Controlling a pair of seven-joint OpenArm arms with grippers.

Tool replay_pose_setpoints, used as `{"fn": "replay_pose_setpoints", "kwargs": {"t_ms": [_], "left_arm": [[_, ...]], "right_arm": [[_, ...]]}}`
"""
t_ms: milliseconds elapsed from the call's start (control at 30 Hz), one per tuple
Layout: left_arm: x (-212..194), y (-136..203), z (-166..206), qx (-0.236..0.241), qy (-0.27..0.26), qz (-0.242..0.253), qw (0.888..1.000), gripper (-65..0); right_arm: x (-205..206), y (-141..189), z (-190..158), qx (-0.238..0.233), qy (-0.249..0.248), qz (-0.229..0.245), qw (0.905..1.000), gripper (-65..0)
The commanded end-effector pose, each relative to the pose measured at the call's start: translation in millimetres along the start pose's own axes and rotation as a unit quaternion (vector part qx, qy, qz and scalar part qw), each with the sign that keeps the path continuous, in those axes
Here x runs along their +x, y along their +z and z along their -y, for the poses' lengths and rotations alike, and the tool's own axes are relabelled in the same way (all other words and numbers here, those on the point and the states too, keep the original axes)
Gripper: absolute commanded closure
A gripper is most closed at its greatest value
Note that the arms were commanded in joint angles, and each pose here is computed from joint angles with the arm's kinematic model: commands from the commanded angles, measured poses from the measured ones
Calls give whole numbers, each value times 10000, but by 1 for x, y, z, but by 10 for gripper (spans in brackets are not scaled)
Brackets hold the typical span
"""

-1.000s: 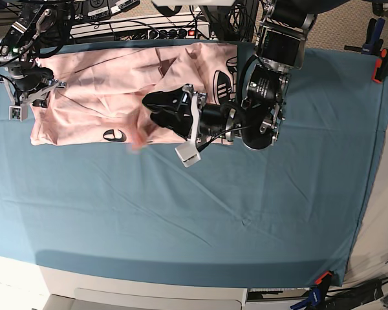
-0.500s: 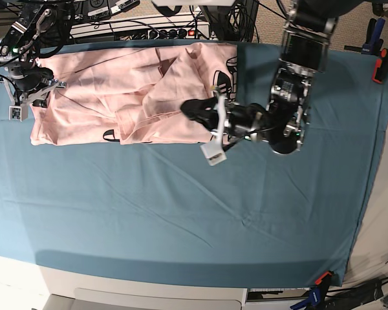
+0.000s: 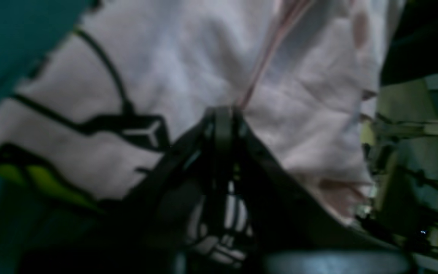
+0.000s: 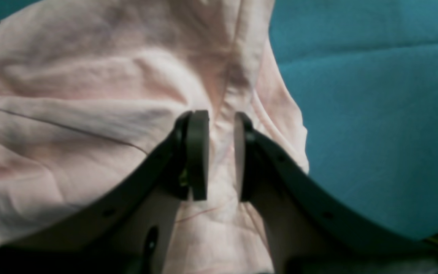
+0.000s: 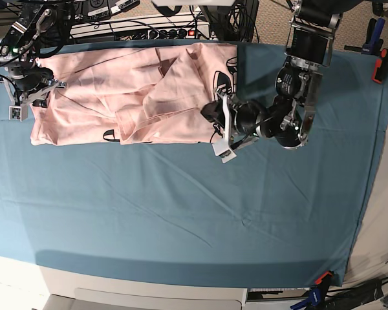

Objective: Fold the T-shirt properly
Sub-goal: 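Lower the folded hem end onto the shirt and smooth it with the left gripper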

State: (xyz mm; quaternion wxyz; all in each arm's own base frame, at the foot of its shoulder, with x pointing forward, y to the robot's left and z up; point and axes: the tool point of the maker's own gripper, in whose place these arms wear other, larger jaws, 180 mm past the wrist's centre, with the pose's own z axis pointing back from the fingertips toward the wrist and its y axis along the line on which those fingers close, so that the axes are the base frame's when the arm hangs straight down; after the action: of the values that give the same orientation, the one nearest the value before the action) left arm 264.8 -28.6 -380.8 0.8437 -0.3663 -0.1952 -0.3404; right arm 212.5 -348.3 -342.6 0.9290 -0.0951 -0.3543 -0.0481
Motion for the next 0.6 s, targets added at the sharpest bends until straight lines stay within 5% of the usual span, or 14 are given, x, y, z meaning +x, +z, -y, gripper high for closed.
{"fn": "replay_pose_setpoints", "kwargs": {"t_ms": [0, 233, 567], "left_arm": [[18, 5, 0, 40, -139, 245, 9996, 0], [13, 3, -5, 212, -24, 189, 9996, 0], [20, -23, 46, -628, 257, 468, 9966, 0]], "right_arm": [[15, 4, 5, -46, 57, 255, 9996, -124], [15, 4, 5, -45, 55, 259, 9996, -124], [15, 4, 5, -44, 56, 267, 9996, -124]]}}
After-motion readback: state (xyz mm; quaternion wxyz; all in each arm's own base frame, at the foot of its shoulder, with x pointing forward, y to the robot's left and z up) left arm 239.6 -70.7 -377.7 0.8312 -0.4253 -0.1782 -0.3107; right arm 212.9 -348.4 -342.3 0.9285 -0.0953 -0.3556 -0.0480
